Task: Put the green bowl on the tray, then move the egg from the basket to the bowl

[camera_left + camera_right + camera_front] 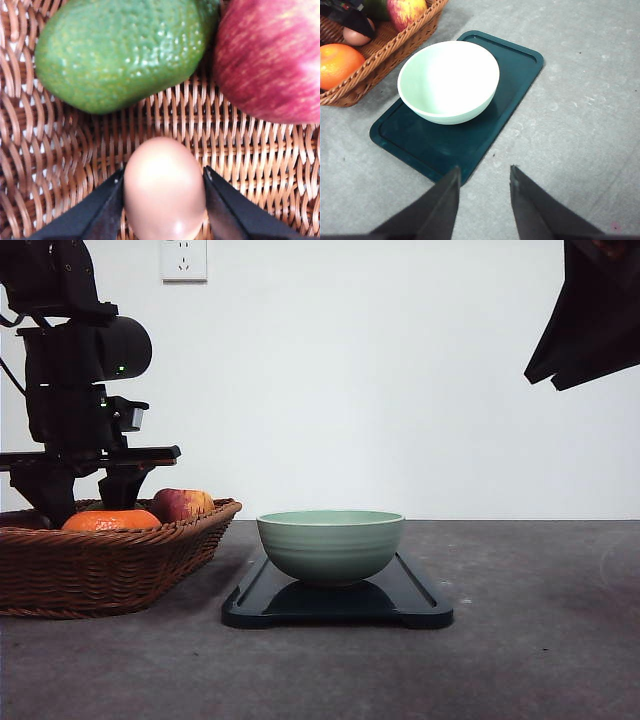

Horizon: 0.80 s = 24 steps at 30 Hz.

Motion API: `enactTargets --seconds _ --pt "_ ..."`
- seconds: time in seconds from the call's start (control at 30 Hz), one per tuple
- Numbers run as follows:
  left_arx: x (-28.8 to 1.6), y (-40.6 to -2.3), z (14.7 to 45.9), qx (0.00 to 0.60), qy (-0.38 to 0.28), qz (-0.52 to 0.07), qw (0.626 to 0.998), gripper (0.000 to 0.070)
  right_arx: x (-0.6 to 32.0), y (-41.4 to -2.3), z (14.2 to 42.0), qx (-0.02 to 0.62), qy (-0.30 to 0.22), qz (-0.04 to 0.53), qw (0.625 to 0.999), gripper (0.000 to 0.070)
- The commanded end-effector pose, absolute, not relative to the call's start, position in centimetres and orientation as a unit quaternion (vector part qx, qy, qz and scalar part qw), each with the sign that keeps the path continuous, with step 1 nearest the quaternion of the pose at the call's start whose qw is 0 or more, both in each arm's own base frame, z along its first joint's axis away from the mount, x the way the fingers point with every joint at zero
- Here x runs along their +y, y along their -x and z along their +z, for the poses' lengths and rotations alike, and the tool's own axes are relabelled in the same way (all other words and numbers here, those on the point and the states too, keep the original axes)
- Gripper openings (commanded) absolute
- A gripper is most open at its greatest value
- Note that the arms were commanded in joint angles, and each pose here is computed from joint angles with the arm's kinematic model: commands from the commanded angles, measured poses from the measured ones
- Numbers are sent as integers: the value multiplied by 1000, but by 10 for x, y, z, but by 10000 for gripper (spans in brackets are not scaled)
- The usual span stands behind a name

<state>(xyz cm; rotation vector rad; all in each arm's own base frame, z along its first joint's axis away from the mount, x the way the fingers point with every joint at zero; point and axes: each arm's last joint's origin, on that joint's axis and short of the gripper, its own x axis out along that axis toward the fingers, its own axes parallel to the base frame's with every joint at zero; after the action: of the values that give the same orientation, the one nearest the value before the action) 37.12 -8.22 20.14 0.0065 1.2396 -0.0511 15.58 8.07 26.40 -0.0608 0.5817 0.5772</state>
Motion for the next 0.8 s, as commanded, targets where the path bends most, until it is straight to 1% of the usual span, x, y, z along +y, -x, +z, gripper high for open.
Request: enactTargets --seconds 0.0,0.13,0.27,0.37,0.47,0.57,0.77 --pt "-84 -374 210 571 -8 -27 820 227 83 -157 265 278 35 284 917 195" --pt "-83 -369 228 553 -8 -32 833 229 83 -157 265 278 35 284 917 195" --pt "-83 -357 256 522 -8 -43 852 229 83 -157 265 278 35 284 917 195" --pt "-90 -345 277 498 -7 -69 865 229 83 -157 265 278 35 284 917 195" --pt "-104 -333 294 475 0 -125 871 228 83 -157 265 278 35 283 917 195" --pt "-124 -326 302 446 -6 -173 878 228 83 -157 265 278 35 283 917 195" --pt "-172 -321 304 386 -39 -246 888 228 83 -157 265 278 35 284 917 195"
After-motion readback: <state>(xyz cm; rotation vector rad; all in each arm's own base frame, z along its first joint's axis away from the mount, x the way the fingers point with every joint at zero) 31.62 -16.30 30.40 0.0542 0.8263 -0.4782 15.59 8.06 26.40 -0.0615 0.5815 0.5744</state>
